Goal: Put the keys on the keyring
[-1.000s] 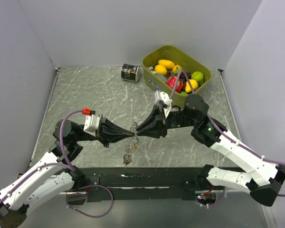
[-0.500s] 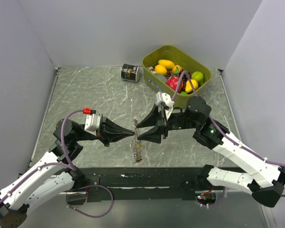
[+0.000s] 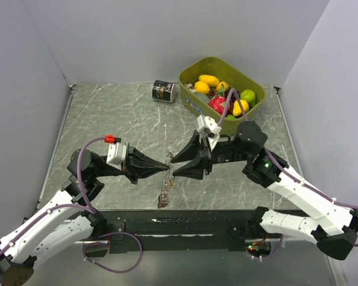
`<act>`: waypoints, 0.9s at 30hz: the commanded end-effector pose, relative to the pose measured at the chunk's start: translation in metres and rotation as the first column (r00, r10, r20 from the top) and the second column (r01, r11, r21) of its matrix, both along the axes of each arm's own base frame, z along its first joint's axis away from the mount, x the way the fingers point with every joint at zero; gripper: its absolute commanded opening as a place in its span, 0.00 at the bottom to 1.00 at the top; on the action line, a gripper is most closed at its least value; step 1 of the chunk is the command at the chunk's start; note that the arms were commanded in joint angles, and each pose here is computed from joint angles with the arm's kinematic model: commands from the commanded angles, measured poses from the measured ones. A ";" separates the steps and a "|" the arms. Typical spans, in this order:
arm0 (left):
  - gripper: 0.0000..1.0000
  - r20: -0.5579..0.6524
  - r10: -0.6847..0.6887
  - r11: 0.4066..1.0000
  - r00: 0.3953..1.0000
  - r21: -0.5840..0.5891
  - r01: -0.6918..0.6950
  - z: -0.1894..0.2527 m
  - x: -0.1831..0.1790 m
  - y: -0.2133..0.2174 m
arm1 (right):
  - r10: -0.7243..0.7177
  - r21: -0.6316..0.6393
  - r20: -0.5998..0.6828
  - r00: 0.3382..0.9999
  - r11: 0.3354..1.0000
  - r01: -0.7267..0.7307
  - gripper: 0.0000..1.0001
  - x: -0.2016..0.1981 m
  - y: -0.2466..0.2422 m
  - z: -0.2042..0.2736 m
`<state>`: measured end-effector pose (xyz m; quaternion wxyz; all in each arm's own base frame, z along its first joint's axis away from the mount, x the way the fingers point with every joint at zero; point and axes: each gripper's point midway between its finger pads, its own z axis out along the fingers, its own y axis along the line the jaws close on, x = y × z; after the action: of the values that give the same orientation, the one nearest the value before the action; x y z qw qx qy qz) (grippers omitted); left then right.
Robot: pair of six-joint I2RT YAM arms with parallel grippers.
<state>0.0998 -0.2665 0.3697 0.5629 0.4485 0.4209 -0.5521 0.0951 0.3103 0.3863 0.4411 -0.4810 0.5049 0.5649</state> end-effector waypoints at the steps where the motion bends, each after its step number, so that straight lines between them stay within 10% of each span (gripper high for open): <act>1: 0.01 0.089 0.010 0.997 0.996 -0.081 -0.003 0.036 -0.007 0.006 | 0.054 0.038 0.012 0.998 0.998 -0.054 0.51 -0.008 0.006 0.016; 7: 0.01 0.092 0.010 0.997 0.996 -0.083 -0.003 0.037 -0.008 0.007 | 0.054 0.029 0.005 0.999 0.998 -0.054 0.34 -0.005 0.012 0.013; 11: 0.01 0.093 0.012 0.996 0.996 -0.084 -0.004 0.037 -0.007 0.007 | 0.055 0.023 0.009 0.998 0.998 -0.055 0.00 -0.006 0.012 0.015; 18: 0.03 0.084 0.038 0.999 0.996 -0.022 -0.036 0.033 -0.001 0.006 | 0.011 -0.021 0.033 0.999 1.000 -0.010 0.00 0.001 0.008 0.011; 27: 0.53 -0.004 0.088 0.970 0.996 0.226 -0.085 0.008 0.014 0.006 | -0.016 -0.142 0.083 0.996 0.989 0.027 0.00 0.005 -0.002 -0.001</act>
<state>0.1077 -0.2658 0.3826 0.5407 0.4714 0.4714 -0.5130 0.1035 0.3143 0.3737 0.4243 -0.5065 0.5399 0.5215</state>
